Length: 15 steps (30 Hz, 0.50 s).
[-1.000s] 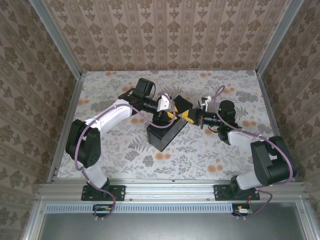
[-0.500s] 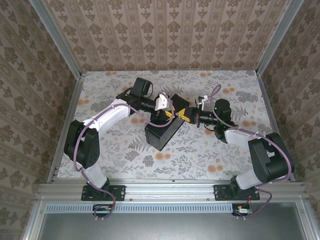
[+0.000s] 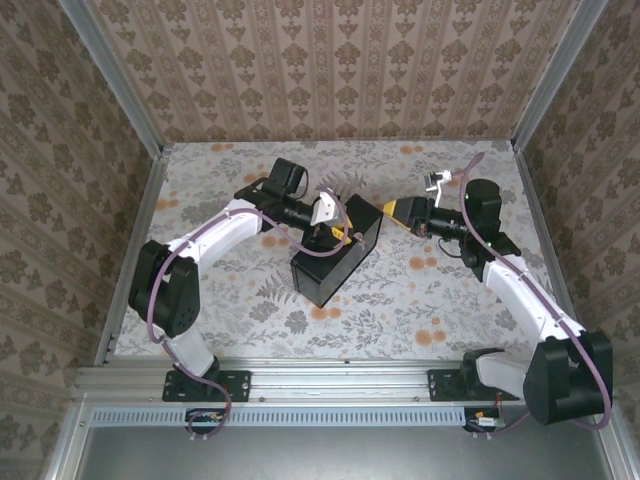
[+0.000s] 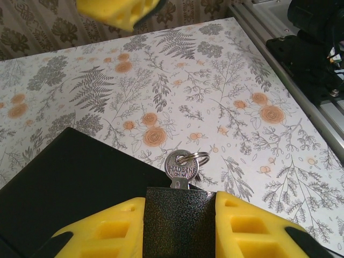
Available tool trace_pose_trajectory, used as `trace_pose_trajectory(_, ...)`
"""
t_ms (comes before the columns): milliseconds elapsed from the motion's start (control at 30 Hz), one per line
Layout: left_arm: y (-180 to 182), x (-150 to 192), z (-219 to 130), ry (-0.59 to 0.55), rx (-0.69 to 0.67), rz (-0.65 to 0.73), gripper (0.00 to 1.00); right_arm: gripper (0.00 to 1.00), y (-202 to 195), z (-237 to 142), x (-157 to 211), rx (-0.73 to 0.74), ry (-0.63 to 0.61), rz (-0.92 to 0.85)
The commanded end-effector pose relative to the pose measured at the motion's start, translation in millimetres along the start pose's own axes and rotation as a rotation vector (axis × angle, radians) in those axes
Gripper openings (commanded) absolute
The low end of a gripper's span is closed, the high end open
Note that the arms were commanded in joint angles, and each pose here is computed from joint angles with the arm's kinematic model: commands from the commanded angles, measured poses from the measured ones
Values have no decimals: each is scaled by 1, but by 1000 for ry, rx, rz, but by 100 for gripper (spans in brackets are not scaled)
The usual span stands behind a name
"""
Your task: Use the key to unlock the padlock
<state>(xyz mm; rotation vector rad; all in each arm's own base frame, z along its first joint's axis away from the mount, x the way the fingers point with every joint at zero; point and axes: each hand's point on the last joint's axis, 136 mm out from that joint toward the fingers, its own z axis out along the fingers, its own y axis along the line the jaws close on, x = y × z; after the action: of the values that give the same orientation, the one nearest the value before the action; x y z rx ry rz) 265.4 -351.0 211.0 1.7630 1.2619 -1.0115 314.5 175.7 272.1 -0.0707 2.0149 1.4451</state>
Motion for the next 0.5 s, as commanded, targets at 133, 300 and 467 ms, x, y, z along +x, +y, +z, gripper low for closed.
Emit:
trace_pose_trajectory(133,-3,-17,-11,-74,78,-38,23,41,-17,8,32,117,-51,-704)
trace_pose_trajectory(300,-3,-14,-12,-67,88,-57,22,42,-13,29,54,42,-43,-1103)
trace_pose_trajectory(467,-5,-17,-15,-74,75,-40,22,45,-15,47,59,34,-4,-1244)
